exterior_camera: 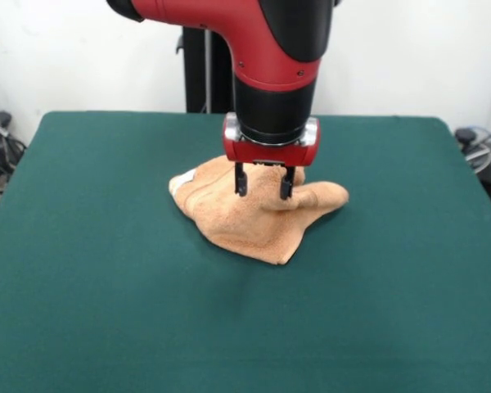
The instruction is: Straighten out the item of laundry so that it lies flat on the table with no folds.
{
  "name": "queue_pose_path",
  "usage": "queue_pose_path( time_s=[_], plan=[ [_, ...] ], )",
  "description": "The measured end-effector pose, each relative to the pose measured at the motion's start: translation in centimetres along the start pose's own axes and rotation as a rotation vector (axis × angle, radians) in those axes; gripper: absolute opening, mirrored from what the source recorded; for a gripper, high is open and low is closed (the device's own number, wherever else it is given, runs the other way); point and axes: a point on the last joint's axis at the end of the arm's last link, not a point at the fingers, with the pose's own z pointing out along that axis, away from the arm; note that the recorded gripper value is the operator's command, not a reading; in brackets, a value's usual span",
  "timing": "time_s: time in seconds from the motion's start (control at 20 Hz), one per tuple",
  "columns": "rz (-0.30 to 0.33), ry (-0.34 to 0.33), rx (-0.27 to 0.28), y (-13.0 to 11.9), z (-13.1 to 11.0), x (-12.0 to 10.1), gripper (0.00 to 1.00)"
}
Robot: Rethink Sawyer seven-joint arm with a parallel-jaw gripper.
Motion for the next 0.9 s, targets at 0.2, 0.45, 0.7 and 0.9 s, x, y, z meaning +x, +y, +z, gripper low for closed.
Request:
queue_pose_path(
  time_s=[0.2,0.45,0.7,0.9],
  plan=[
    [-0.001,0.003,0.0,0.1,0.1,0.1,1.0],
    [-0.004,0.007,-0.001,0.4,0.1,0.4,1.0],
    [-0.012,0.01,0.0,0.9,0.2,0.6,1.0],
    [-0.019,0.013,0.001,1.4,0.3,0.7,1.0]
  ],
)
